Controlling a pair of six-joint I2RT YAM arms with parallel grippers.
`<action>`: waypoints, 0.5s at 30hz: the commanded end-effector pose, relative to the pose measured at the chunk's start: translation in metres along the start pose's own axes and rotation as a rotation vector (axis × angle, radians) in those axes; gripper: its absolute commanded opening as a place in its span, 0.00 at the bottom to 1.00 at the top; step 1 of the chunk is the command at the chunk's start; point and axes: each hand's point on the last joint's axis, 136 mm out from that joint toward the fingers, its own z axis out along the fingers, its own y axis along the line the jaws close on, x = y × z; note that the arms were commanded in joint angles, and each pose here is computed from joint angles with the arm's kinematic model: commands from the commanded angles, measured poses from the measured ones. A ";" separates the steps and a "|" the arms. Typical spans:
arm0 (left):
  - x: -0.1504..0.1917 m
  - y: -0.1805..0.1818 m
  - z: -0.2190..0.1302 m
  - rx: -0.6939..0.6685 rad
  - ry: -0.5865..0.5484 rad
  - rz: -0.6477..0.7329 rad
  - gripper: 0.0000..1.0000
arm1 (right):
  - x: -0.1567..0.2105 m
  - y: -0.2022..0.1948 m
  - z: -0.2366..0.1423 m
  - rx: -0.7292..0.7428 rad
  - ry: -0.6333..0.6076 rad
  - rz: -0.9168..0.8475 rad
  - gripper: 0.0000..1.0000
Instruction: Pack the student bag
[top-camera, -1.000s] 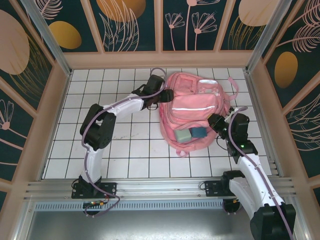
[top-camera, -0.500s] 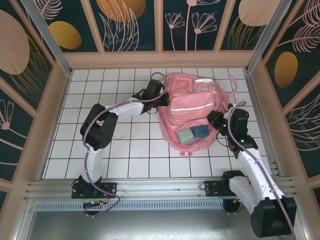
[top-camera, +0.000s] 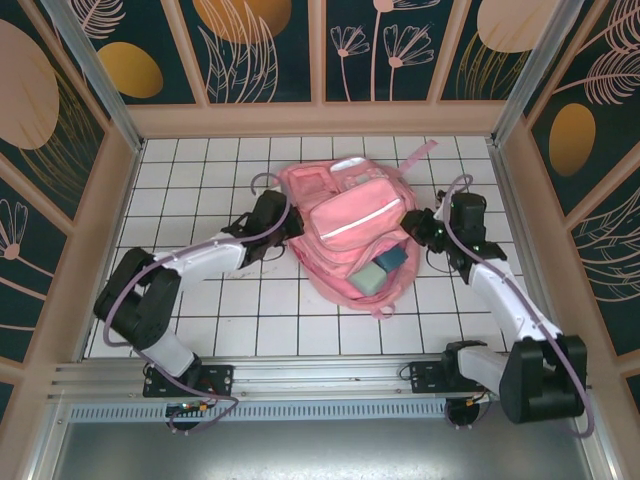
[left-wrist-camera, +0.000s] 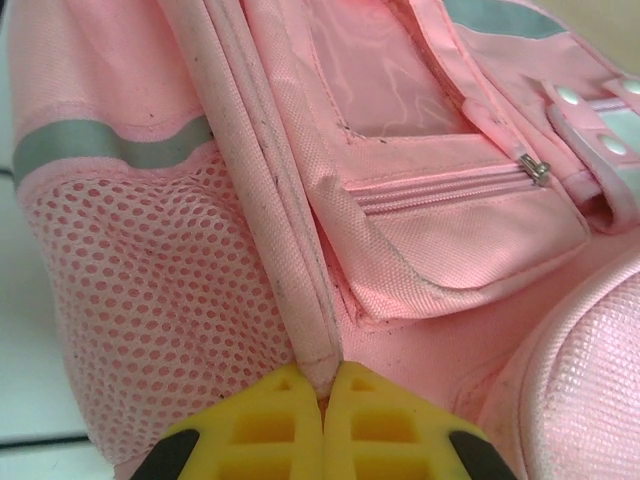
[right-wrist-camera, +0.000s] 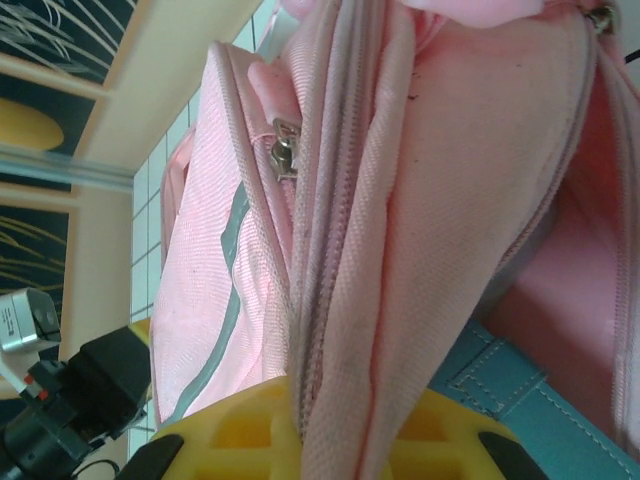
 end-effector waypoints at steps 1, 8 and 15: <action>0.010 0.053 -0.016 -0.125 -0.027 -0.140 0.00 | -0.081 0.008 -0.009 0.035 -0.271 -0.075 0.11; 0.016 0.057 -0.026 -0.112 -0.054 -0.223 0.00 | -0.068 -0.006 -0.001 0.099 -0.218 -0.067 0.48; 0.021 0.050 -0.015 -0.091 -0.025 -0.226 0.00 | -0.023 -0.050 -0.028 0.278 -0.208 -0.070 0.37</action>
